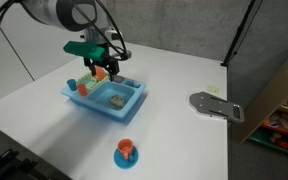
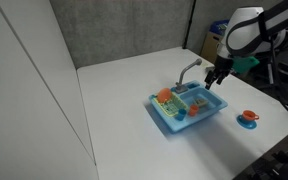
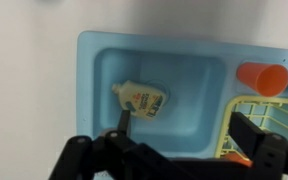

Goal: Take the small bottle out of the sink

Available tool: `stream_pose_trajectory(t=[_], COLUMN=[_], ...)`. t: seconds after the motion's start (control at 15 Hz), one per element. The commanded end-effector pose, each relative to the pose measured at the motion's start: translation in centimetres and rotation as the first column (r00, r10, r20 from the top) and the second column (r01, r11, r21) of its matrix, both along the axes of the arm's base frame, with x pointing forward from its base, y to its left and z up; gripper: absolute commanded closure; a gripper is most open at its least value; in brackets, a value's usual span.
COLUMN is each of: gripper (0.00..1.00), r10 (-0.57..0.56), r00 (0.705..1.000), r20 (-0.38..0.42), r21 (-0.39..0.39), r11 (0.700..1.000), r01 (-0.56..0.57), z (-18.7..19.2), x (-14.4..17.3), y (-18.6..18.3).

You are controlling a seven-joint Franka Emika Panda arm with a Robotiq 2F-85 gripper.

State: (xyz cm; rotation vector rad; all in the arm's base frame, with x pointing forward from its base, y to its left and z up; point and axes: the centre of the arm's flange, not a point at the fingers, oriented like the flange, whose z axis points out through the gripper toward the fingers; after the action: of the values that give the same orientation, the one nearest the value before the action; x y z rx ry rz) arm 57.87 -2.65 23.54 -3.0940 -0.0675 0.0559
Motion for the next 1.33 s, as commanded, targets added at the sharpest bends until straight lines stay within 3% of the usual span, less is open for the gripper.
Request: stream_pose_trajectory(t=[0.0, 0.73, 1.07, 1.2, 1.27], gripper=[0.00, 0.00, 0.00, 0.00, 0.00], r10=[0.095, 0.294, 0.328, 0.327, 0.304], r00=[0.995, 0.953, 0.944, 0.945, 0.952], r20=[0.009, 0.067, 0.037, 0.017, 0.031], r21=[-0.006, -0.134, -0.142, -0.107, -0.127], r11=[0.995, 0.950, 0.937, 0.940, 0.946], r01=[-0.095, -0.284, -0.320, -0.323, -0.298], z=[-1.2, -6.4, -9.0, -8.7, -9.1], x=[1.3, 4.1, 5.1, 4.9, 3.9], y=[0.3, 0.3, -0.1, -0.1, 0.5])
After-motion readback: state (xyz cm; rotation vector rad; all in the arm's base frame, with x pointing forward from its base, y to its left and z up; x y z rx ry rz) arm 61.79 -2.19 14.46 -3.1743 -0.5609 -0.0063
